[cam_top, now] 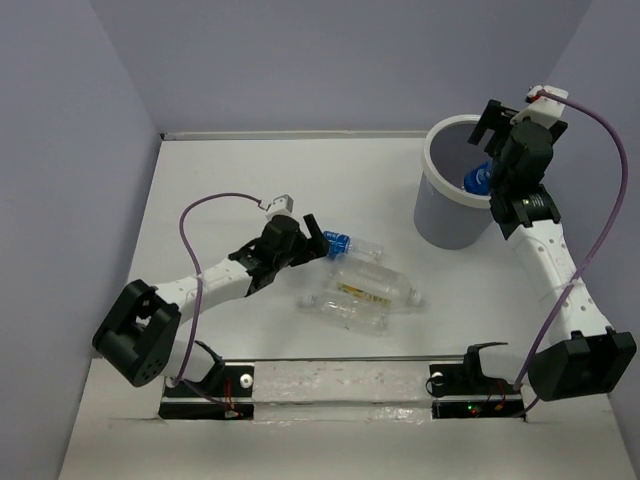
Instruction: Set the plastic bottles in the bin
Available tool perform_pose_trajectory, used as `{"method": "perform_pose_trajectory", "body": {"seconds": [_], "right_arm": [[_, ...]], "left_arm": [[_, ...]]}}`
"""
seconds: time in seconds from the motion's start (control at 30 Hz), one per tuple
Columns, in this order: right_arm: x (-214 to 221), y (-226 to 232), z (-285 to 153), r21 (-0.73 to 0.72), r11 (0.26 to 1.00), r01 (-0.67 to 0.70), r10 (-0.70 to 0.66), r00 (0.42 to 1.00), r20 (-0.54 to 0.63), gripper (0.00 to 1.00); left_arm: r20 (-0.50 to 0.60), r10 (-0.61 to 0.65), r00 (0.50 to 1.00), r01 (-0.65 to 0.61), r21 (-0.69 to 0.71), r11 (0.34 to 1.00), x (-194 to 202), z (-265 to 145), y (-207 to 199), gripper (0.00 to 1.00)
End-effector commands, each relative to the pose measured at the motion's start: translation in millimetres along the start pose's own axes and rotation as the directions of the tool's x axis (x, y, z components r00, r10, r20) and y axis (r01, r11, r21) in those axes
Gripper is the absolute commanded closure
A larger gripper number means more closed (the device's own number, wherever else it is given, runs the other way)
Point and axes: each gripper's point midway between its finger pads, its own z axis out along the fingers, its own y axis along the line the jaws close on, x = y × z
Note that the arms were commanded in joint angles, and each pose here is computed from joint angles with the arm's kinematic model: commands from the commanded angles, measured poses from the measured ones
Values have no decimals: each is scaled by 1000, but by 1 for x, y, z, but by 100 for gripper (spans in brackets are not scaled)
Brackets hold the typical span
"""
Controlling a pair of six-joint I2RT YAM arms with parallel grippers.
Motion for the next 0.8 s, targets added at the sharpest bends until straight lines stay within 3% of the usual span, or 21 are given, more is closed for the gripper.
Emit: {"method": "perform_pose_trajectory", "body": {"seconds": [0.0,0.37,0.77], "right_arm": [[-7,13,-13,-90,994,-56,54,998,-30,0],[19,38,-61,-320,934,-157,126,985,-116,0],[70,76,-97,-523,825,-214,93,964,-248,0]], "left_arm": [[84,-88,993,86,26,996,-29,20,-23,1],[11,-169,986,169,-13,986,-8,63,-18,1],[46,-204,978,205,-33,978,-13,91,-17,1]]}}
